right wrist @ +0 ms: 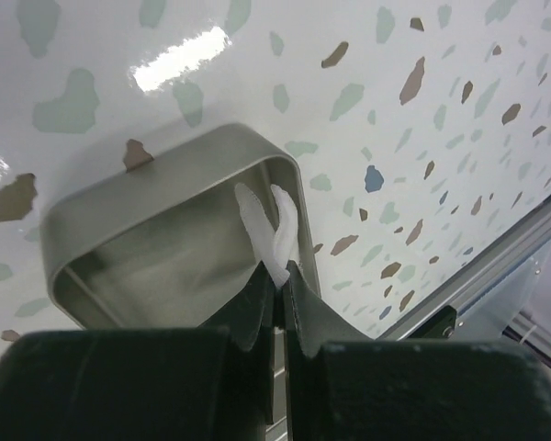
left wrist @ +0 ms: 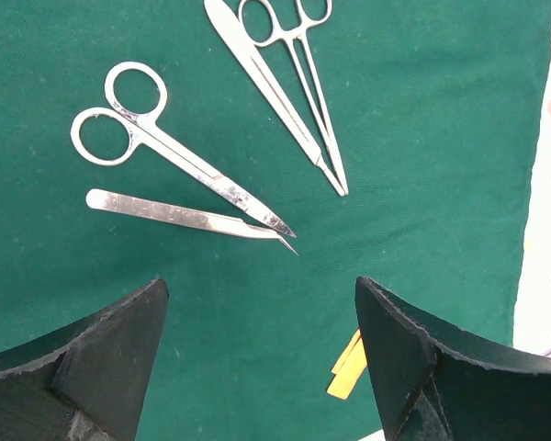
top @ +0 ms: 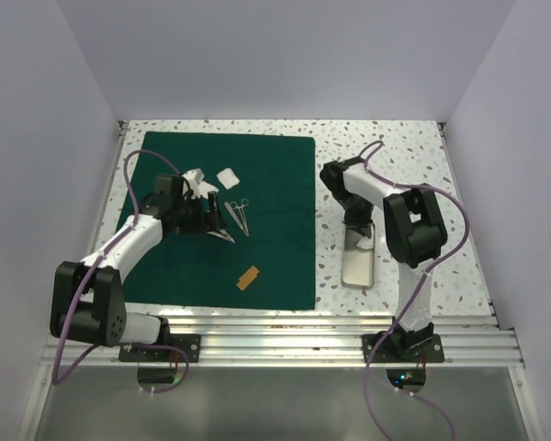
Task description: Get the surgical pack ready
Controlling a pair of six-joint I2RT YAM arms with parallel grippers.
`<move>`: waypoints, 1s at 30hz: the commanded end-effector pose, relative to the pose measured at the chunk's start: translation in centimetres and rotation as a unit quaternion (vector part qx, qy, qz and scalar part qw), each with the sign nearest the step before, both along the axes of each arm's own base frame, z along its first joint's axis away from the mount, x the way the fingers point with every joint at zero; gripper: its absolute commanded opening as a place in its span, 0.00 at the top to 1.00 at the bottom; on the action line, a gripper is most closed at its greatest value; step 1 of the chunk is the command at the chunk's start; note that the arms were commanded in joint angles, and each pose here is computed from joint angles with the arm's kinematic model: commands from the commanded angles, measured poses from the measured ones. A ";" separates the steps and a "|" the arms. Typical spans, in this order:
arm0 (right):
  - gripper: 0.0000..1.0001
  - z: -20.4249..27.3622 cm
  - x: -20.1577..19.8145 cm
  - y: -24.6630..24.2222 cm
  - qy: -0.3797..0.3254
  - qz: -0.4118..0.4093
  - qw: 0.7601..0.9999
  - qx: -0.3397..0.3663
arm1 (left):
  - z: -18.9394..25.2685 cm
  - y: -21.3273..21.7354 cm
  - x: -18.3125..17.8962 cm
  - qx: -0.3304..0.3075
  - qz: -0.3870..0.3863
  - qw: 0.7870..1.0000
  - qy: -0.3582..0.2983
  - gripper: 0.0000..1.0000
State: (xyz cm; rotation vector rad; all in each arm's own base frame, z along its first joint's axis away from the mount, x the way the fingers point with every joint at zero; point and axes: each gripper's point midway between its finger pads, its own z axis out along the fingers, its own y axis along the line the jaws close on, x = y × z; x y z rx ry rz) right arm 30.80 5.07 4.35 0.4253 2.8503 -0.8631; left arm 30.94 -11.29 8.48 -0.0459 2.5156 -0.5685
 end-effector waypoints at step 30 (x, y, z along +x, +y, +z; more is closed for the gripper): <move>0.43 3.7 0.5 3.6 -0.026 0.073 0.994 0.079 | 1.0 2.0 1.7 0.051 0.034 0.998 0.006 0.10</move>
